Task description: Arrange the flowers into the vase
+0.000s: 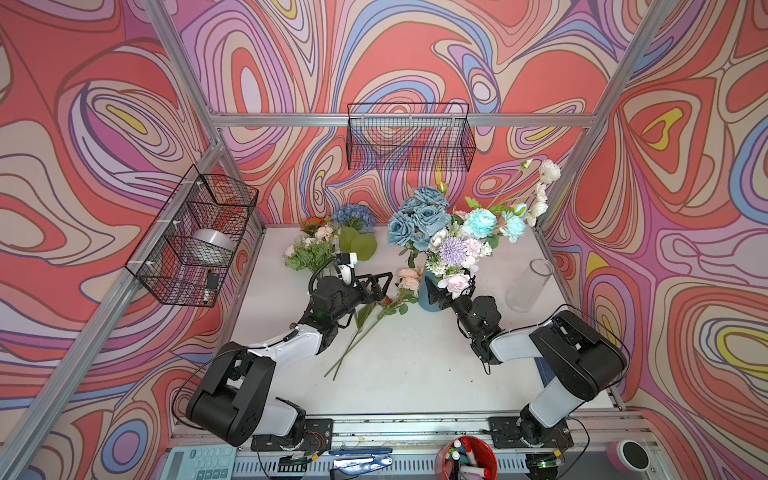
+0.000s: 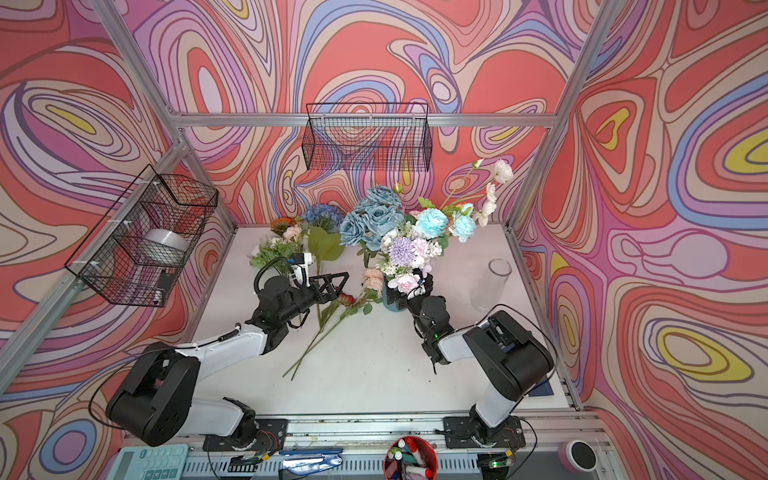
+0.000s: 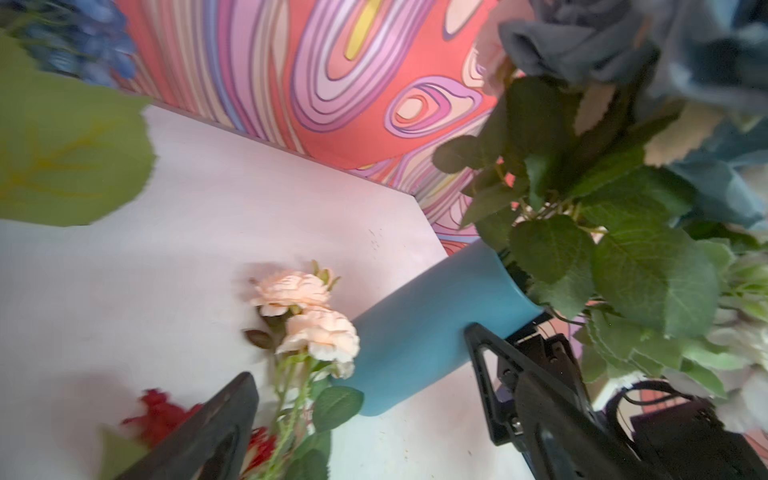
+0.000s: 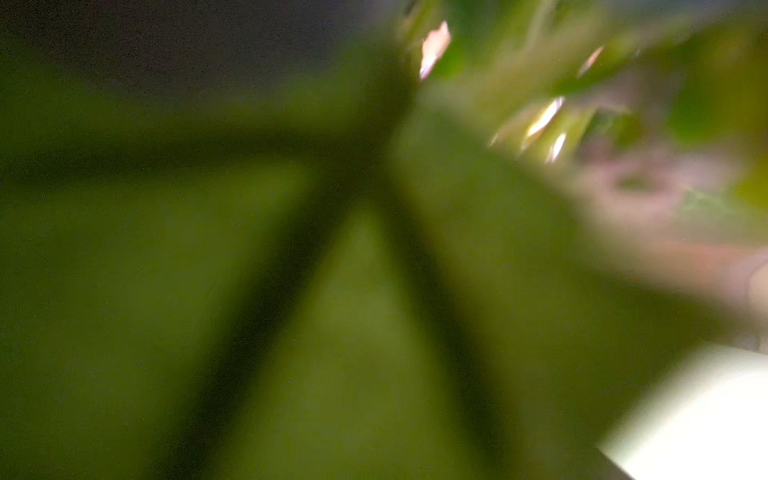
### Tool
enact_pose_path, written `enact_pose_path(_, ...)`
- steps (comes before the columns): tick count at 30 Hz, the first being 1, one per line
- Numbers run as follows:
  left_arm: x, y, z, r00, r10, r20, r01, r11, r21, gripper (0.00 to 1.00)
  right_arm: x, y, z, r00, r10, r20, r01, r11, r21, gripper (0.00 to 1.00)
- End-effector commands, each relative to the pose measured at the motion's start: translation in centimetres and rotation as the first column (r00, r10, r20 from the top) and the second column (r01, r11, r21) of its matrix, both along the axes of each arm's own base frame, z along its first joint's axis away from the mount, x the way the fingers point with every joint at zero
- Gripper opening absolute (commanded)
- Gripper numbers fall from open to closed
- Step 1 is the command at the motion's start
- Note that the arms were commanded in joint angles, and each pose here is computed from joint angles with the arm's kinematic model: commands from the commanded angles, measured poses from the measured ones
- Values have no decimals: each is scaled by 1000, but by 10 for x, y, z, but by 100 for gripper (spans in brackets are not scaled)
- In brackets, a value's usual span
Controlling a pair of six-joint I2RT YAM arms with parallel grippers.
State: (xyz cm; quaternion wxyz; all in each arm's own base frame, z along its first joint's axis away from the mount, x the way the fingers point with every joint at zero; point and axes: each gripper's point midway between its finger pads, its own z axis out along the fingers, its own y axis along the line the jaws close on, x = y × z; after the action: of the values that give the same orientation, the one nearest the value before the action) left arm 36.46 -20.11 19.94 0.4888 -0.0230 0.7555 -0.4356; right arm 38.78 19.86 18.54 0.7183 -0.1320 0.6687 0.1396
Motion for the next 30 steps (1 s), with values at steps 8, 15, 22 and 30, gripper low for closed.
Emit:
enact_pose_path(8, -28, 54, -15, 989, 146, -38, -128, 946, 297, 100, -10, -11, 5, 1000, -13, -18, 14, 999, 30, 98)
enact_pose_path(15, -57, 65, -58, 970, 145, -197, -54, 913, 405, 76, -31, -6, -5, 977, 70, -201, -66, 997, 30, 98)
enact_pose_path(22, -71, 91, -96, 908, 291, -300, -133, 882, 453, 53, -54, -6, -14, 909, 112, -401, -101, 994, 48, 98)
enact_pose_path(30, -79, 92, -113, 878, 317, -359, -164, 903, 397, 70, -50, -12, 1, 967, 90, -240, -84, 996, 36, 98)
